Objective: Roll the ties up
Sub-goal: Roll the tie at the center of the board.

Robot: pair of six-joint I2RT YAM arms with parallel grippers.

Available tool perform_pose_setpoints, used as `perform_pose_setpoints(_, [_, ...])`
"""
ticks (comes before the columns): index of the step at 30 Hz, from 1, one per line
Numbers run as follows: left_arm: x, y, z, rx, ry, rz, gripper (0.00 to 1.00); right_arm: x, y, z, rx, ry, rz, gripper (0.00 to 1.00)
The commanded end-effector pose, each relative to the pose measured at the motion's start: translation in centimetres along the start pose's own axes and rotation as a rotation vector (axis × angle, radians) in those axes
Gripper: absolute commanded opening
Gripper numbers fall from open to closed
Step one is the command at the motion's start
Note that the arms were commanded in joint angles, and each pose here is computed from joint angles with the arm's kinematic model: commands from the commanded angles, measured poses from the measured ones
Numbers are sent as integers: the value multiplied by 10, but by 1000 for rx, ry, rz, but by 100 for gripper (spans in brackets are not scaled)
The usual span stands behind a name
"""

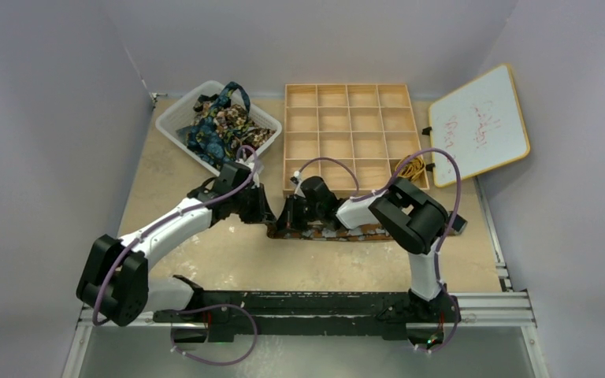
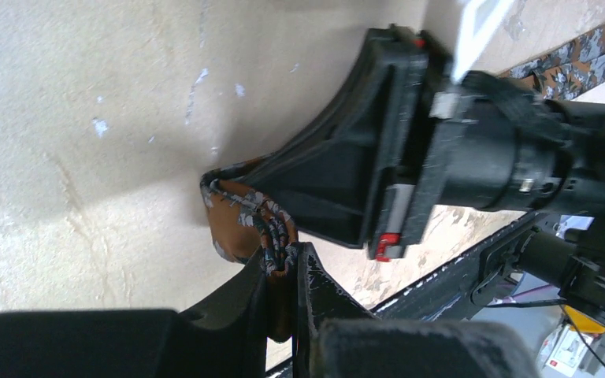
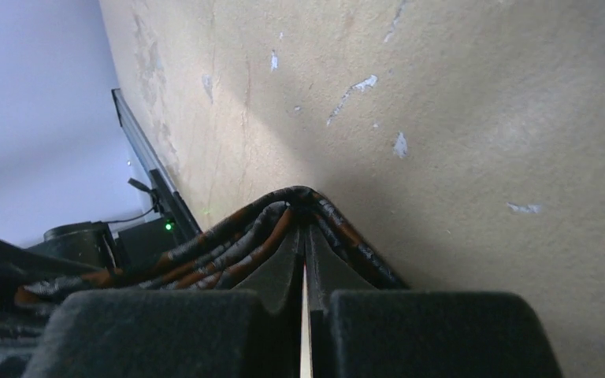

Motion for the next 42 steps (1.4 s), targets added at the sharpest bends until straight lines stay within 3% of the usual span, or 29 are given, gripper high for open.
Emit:
perform_pose_setpoints(1, [-11,6,2,16,51,42,0,22,6,6,13,102,2,0])
perform_pose_setpoints(4, [-14,5,6,22,54,45,0,25,4,4,44,112,5,0])
perform_pose_setpoints(13, [-3,0,15,48,200,69,0,19,8,-33,-66,-15,-16,0])
perform_pose_setpoints(20, [-12,-2,26,74,218,126,0,2,21,-73,-231,-227,14,4])
perform_pose_setpoints(25, [-22,-8,40,125,223,190,1,-12,32,-110,-370,-270,58,7])
perform_pose_setpoints(29, [-34,-15,54,177,205,252,14,-11,35,-129,-442,-281,61,18])
perform_pose_setpoints(32, [-42,-19,60,205,181,276,35,-12,34,-137,-463,-287,62,24])
perform_pose_setpoints(34, [-47,-18,60,221,166,273,42,-12,34,-140,-470,-287,53,28])
perform_pose_setpoints(36, [-54,-14,54,197,144,270,50,-12,35,-143,-475,-281,42,32])
perform_pose_setpoints(38, [-66,-7,40,149,102,272,69,-10,36,-146,-477,-275,19,35])
perform_pose_setpoints(42, [-79,5,14,55,70,264,79,1,40,-153,-503,-230,-64,52])
Point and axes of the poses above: each gripper's point midway between its finger pads, its own z axis out along the fingers, its own x axis along the line the jaws close on, y = z × x, the point moved 6 cm from there along -z, back along the fingers, and after that the axes turned 2 degrees about -z, right-handed, at the moved point
